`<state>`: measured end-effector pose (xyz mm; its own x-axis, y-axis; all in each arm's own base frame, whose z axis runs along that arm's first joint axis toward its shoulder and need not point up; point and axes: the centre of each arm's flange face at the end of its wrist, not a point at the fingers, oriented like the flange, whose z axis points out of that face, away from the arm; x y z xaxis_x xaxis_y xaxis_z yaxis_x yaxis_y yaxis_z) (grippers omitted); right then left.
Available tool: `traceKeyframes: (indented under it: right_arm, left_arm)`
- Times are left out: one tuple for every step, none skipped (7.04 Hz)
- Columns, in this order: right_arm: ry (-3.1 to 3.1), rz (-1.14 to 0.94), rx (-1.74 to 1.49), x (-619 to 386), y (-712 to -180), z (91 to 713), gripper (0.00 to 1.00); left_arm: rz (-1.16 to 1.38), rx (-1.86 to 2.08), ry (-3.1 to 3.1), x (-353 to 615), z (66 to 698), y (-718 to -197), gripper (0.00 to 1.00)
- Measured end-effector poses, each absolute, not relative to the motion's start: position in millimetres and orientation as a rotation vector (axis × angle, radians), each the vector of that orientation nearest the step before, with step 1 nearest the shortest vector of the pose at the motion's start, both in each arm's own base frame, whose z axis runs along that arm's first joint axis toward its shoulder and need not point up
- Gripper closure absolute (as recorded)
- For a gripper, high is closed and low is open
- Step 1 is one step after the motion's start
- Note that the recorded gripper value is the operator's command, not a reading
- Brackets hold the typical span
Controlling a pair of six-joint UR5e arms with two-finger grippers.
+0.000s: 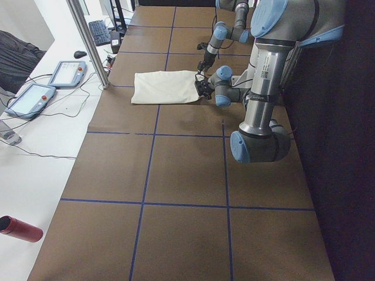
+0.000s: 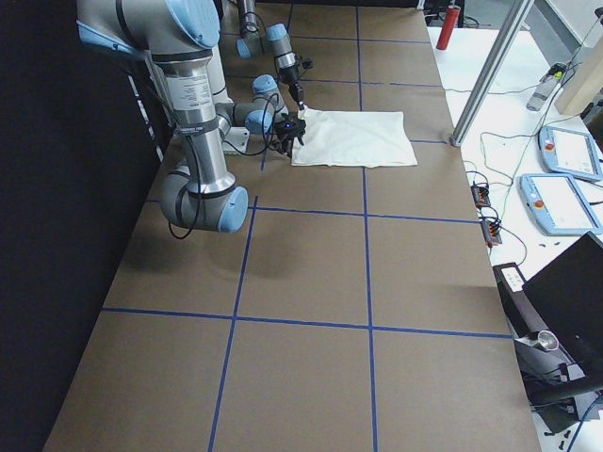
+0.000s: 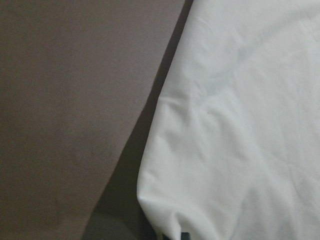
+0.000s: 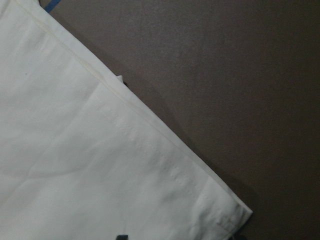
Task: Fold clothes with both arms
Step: 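Grasp the near shirt corners with both grippers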
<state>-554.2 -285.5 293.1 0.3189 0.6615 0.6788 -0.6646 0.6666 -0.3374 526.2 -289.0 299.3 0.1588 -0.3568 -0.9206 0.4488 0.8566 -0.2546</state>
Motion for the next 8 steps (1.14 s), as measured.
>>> traceKeyframes:
  right_arm:
    - [-0.903, 0.879, 0.012, -558.1, -290.2, 296.9, 0.26]
    - [-0.912, 0.885, 0.015, -559.2, -294.1, 296.2, 0.26]
    - [-0.916, 0.89, 0.015, -560.3, -296.0, 295.4, 0.26]
    - [-0.915, 0.893, 0.015, -562.5, -296.6, 295.7, 0.26]
    - [-0.913, 0.894, 0.017, -565.1, -297.7, 296.1, 0.29]
    - [-0.916, 0.896, 0.018, -567.6, -298.5, 293.7, 0.34]
    - [-0.921, 0.898, 0.017, -569.1, -299.0, 290.7, 0.37]
    - [-0.923, 0.905, 0.015, -569.8, -299.2, 289.5, 0.4]
  left_arm:
    - [-0.577, 0.085, 1.288, 526.1, 299.8, -288.9, 1.0]
    - [-0.577, 0.085, 1.287, 525.8, 300.2, -288.8, 1.0]
    - [-0.577, 0.085, 1.287, 525.7, 300.4, -288.7, 1.0]
    - [-0.576, 0.084, 1.287, 525.8, 300.5, -288.7, 1.0]
    - [-0.575, 0.083, 1.287, 526.1, 300.5, -288.3, 1.0]
    - [-0.575, 0.083, 1.287, 526.1, 300.4, -288.2, 1.0]
    - [-0.575, 0.083, 1.287, 526.1, 300.5, -288.3, 1.0]
    - [-0.575, 0.083, 1.287, 526.1, 300.5, -288.5, 1.0]
